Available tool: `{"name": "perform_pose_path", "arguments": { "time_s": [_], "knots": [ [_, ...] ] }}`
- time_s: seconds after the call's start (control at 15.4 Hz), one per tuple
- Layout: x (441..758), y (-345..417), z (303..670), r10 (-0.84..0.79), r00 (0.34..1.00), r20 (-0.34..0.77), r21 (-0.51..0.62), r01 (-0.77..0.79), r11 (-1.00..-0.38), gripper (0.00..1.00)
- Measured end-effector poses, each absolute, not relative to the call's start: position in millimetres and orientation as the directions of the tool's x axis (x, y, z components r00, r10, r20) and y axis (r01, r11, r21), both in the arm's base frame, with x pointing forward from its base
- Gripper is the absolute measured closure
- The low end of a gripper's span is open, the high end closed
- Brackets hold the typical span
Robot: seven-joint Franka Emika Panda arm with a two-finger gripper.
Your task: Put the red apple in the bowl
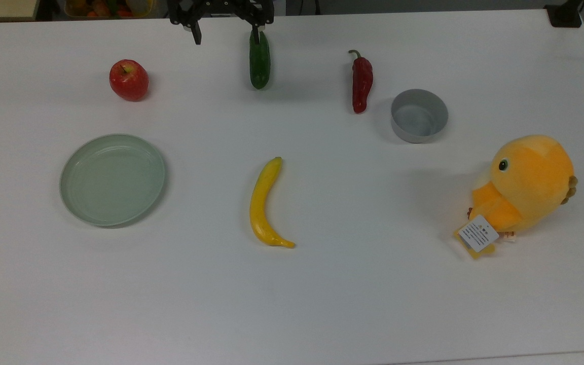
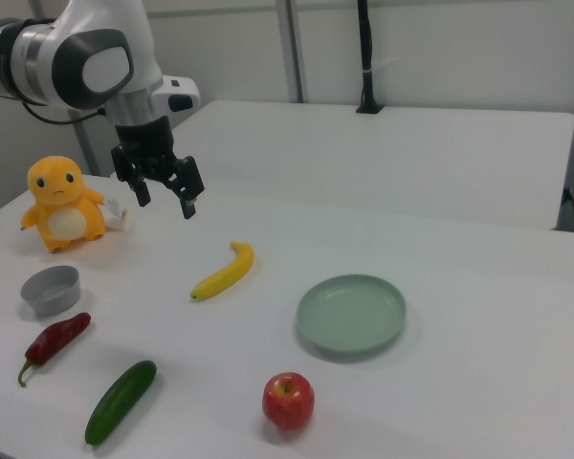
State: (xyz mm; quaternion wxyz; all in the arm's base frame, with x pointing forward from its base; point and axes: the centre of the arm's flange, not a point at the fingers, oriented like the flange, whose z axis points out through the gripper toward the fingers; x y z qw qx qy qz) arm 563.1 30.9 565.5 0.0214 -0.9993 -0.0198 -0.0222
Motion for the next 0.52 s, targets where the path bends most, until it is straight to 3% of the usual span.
{"name": "perform_pose_path", "arguments": {
  "time_s": [0.52],
  "knots": [
    [562.0,40.4,559.8,0.048,0.998,0.033,-0.042,0.050,-0.998,0.00]
  ]
}}
